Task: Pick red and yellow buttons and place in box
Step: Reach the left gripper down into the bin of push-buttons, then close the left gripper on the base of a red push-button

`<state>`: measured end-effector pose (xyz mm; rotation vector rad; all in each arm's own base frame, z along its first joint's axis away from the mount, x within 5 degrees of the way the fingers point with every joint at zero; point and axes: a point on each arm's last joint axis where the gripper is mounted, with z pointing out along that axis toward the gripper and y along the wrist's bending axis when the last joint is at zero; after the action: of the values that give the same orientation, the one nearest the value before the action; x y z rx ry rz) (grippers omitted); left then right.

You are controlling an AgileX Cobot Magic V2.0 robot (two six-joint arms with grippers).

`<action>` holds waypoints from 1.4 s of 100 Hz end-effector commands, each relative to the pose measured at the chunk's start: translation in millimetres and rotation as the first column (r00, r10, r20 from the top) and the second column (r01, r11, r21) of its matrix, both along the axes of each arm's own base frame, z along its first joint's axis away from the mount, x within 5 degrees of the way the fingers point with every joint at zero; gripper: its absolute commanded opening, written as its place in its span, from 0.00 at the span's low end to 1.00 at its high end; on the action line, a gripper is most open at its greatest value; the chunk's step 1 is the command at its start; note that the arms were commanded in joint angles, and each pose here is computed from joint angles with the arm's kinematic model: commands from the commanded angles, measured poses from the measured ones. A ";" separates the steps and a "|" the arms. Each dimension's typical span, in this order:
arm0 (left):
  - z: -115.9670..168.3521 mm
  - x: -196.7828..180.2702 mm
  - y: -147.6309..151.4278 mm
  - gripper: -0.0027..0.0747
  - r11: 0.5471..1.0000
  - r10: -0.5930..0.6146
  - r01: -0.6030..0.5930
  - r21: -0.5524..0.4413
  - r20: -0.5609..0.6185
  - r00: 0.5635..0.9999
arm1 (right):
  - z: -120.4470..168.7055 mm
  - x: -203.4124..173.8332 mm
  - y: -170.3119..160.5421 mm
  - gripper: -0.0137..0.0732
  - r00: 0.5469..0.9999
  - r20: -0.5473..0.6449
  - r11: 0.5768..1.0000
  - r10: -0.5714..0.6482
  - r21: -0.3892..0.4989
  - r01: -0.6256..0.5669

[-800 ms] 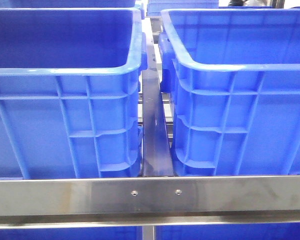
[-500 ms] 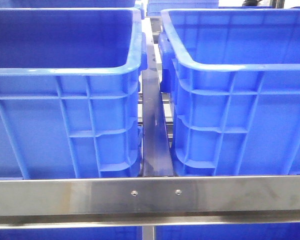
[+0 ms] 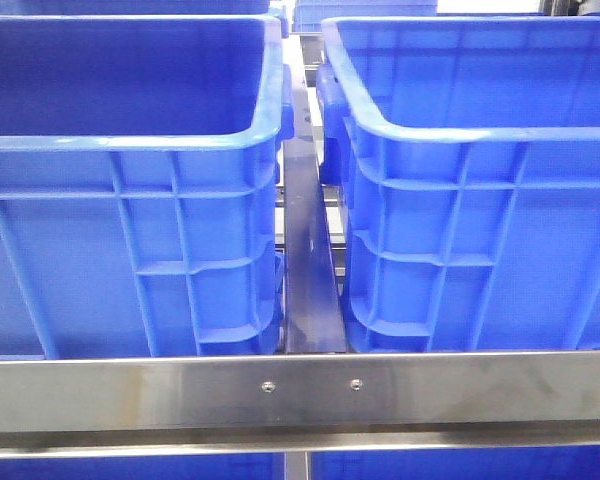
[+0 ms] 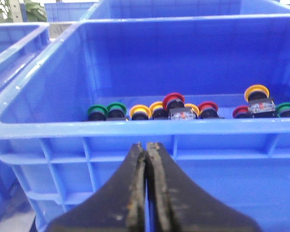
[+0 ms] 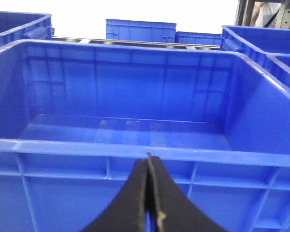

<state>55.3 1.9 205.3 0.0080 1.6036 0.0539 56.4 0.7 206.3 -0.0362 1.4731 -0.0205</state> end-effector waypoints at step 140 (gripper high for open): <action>182.4 126.2 -4.5 0.82 0.986 -0.079 -0.009 -0.167 -0.513 0.855 | 13.5 -4.0 0.2 0.08 0.994 0.113 1.000 0.003 0.003 -0.003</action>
<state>161.0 -1.7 374.9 -0.0664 2.1458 -0.0913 56.4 0.7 206.3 -0.0362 1.4731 -0.0205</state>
